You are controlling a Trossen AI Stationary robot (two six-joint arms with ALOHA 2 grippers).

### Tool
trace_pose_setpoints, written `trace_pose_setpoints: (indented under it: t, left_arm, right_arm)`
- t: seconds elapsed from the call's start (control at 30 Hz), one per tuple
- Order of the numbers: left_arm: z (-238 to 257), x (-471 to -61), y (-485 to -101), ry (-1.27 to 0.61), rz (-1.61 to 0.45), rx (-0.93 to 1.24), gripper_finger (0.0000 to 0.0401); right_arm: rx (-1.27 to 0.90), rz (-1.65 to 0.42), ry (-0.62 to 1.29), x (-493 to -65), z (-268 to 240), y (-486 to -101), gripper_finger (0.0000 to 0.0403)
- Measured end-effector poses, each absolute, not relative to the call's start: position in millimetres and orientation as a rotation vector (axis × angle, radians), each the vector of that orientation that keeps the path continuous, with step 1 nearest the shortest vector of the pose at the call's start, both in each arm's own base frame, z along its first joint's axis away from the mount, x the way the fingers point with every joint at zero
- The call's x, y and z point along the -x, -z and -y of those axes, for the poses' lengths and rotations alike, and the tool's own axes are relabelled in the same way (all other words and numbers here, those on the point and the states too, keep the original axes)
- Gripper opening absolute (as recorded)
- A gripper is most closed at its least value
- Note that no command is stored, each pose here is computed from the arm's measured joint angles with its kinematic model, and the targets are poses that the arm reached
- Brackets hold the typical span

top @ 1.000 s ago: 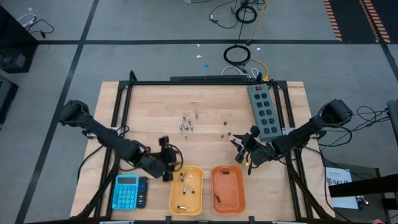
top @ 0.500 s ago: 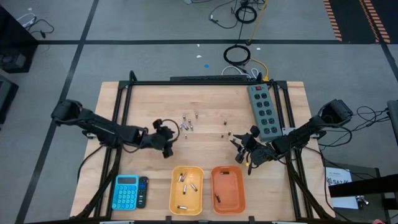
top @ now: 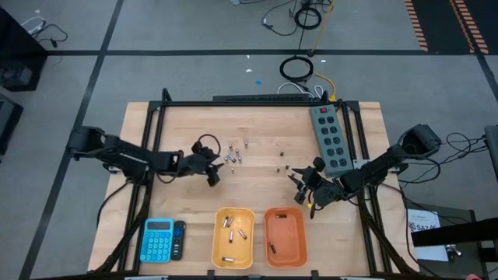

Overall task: Sort batteries
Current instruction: Put the silver battery into the yellow bin

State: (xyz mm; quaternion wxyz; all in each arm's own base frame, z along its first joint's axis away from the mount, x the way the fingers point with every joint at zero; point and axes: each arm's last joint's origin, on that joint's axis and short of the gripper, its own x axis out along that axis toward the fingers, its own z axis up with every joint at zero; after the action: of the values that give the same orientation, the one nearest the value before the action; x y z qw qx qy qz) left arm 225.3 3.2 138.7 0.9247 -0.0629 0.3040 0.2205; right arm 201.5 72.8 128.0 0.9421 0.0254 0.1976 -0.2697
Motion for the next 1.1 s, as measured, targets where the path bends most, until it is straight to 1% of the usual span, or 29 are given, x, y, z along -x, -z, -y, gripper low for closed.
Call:
trace_pose_setpoints:
  t: [0.2,0.8,0.87,0.9,0.93,1.0,1.03,1.1]
  left_arm:
    - [-8.0,-231.4,-125.4,-0.446,-0.653,0.145,0.0187]
    - [-21.3,-247.6,-101.3,-0.491,-0.603,0.126,0.0184]
    - [-22.4,-247.5,-100.0,-0.497,-0.609,0.120,0.0164]
    - [-22.5,-247.2,-99.7,-0.497,-0.613,0.115,0.0146]
    - [-22.5,-247.0,-99.5,-0.494,-0.620,0.103,0.0122]
    - [-22.2,-246.9,-99.3,-0.487,-0.627,0.086,0.0059]
    - [-21.2,-247.0,-99.6,-0.480,-0.627,0.076,0.0047]
    - [-19.1,-246.7,-101.2,-0.469,-0.629,0.065,0.0048]
  right_arm:
    - [-0.046,-0.399,0.546,-202.1,-73.1,-128.7,0.0128]
    - [-0.045,-0.398,0.545,-202.2,-73.1,-128.8,0.0128]
    - [-0.044,-0.399,0.545,-202.2,-73.1,-128.8,0.0128]
    - [-0.043,-0.400,0.546,-202.1,-73.0,-128.7,0.0128]
    - [-0.043,-0.401,0.546,-202.0,-73.0,-128.6,0.0128]
    - [-0.042,-0.401,0.545,-202.0,-73.1,-128.6,0.0128]
    - [-0.043,-0.401,0.546,-202.0,-73.1,-128.6,0.0128]
    - [-0.054,-0.404,0.542,-201.9,-73.1,-128.2,0.0128]
